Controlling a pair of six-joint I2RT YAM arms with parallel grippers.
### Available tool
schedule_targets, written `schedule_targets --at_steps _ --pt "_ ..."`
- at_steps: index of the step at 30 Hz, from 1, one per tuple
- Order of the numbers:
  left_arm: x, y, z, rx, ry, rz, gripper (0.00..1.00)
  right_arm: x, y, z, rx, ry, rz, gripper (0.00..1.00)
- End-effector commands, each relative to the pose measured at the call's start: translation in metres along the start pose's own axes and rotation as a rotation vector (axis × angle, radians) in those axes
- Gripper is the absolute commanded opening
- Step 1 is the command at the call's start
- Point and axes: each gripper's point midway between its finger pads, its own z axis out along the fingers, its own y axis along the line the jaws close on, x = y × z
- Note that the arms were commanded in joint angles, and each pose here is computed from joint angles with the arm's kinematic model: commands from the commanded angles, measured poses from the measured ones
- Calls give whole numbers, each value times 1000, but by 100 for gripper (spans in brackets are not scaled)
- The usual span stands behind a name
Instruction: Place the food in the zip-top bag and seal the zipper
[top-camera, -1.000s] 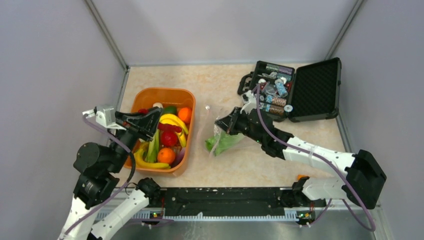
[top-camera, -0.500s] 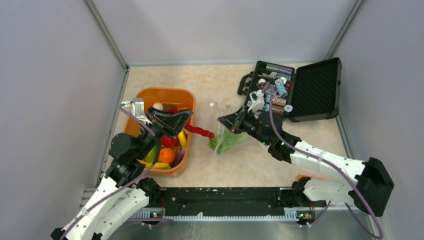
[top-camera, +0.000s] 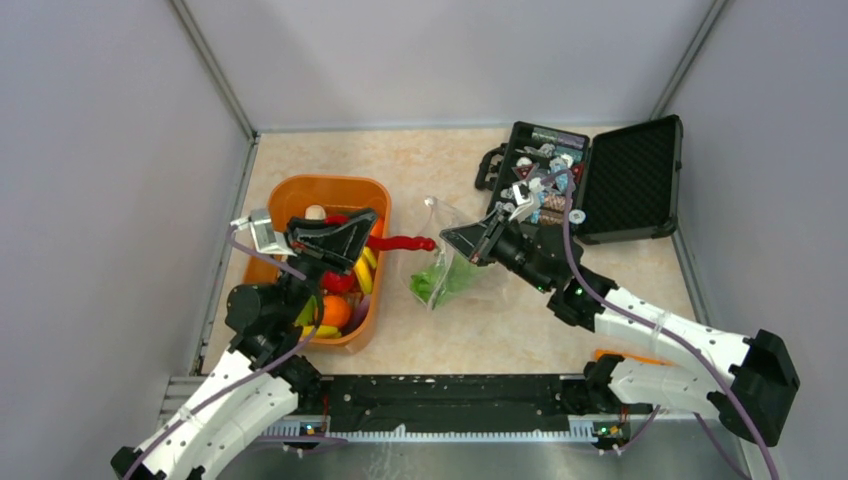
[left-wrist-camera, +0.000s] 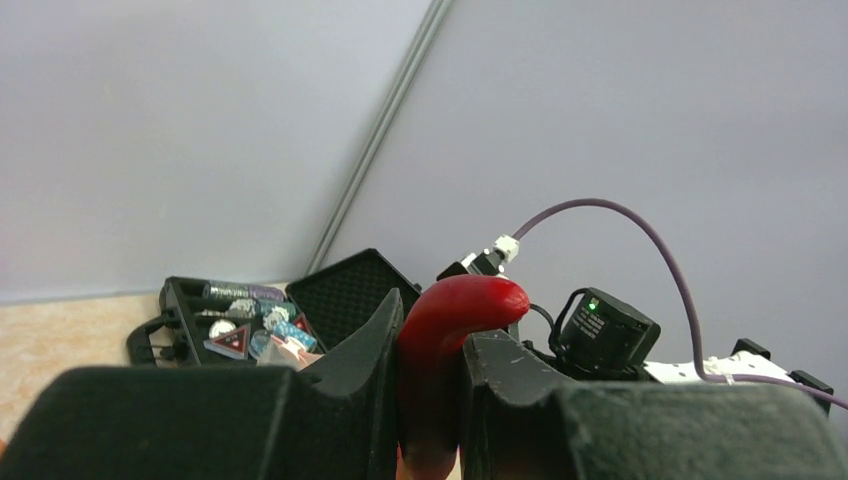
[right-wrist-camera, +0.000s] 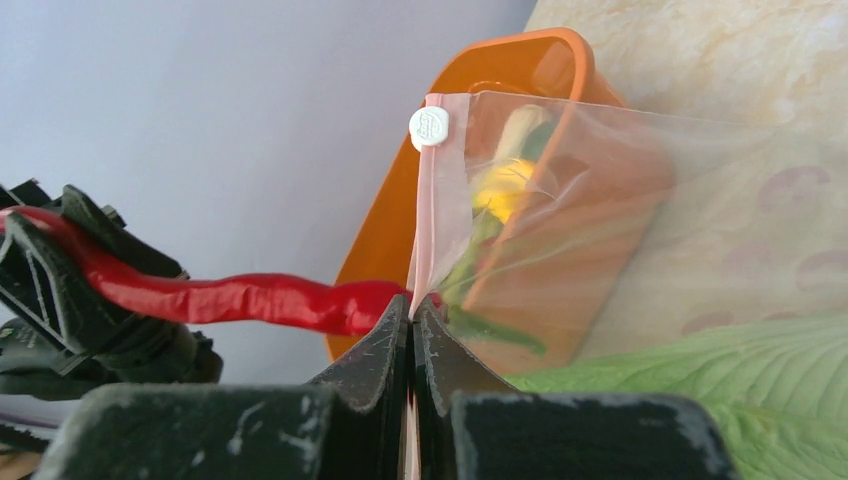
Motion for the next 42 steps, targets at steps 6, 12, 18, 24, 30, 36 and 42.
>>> schedule_targets --at_steps 6,12,18,24,30,36,42 --pt "-6 -3 17 78 -86 40 0 -30 47 -5 -161 -75 82 0" --pt "18 9 20 56 -44 46 0 -36 48 -5 -166 -99 106 0" --pt "41 13 28 64 37 65 30 -43 45 -4 -154 -117 131 0" --pt "38 19 19 -7 119 167 72 -42 30 -4 -101 -130 133 0" --pt "32 21 10 -67 222 262 71 -43 20 -5 -72 -141 124 0" --pt "39 40 2 -181 393 354 63 -41 14 -3 -30 -117 16 0" --pt "51 100 -22 -521 574 410 80 -58 -6 -24 246 -217 -264 0"
